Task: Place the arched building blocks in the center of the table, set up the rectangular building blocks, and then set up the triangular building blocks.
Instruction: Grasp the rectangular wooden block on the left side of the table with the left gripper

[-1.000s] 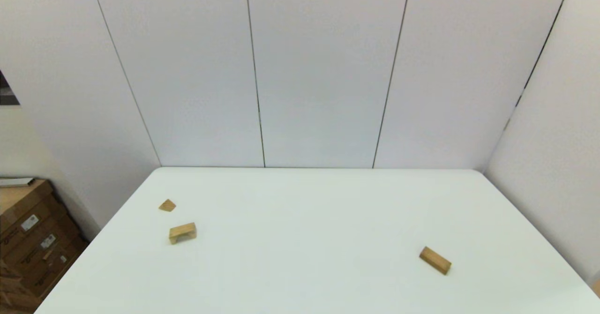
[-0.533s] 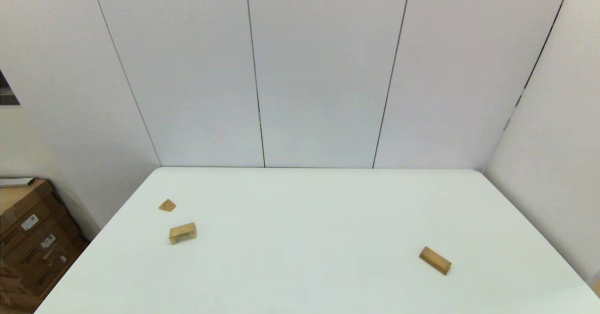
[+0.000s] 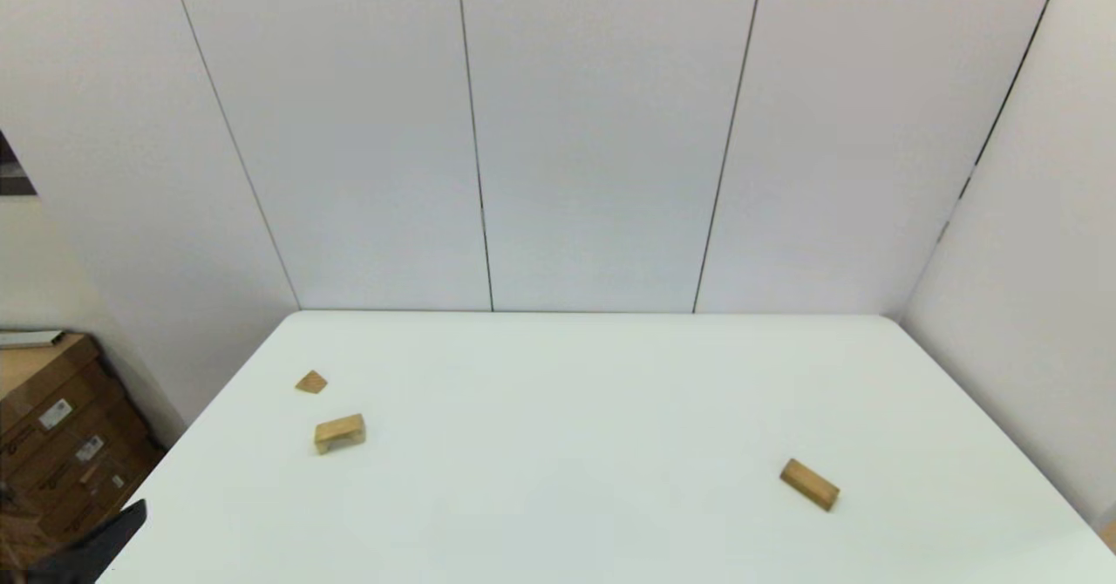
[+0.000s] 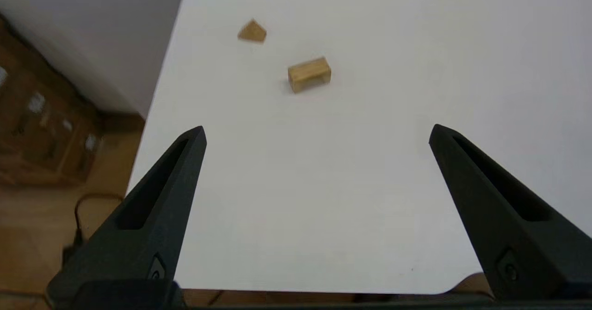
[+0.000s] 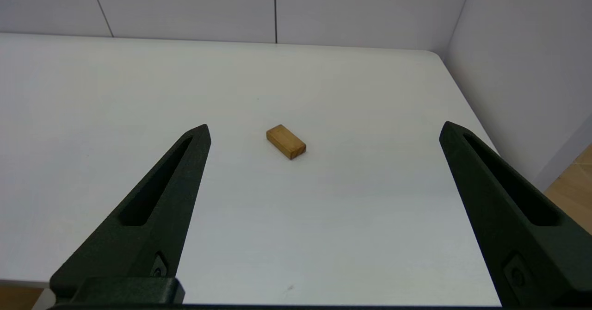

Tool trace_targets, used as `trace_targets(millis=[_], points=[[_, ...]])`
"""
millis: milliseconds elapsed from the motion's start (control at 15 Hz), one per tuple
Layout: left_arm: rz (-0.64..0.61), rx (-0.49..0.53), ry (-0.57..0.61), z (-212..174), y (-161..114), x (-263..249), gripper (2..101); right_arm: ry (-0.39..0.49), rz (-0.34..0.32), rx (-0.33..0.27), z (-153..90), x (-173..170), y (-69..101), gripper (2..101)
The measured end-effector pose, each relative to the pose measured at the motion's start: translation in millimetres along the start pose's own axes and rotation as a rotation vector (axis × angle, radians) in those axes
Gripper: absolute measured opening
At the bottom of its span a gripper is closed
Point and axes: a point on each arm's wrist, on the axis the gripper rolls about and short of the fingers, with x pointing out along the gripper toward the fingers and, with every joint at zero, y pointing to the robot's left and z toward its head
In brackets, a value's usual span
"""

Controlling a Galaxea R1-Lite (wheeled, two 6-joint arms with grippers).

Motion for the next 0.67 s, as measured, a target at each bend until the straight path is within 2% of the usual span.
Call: trace_targets(millis=[333, 667], points=[[0.003, -0.015, 0.234, 22.9, -0.9, 102.3, 97.8, 0.000, 0.000, 0.000, 0.0, 0.0, 0.0, 98.0], [-0.064, 0.131, 0.321, 15.6, 5.3, 197.2, 97.8, 0.000, 0.000, -0.001, 0.1, 0.0, 0.0, 98.0]])
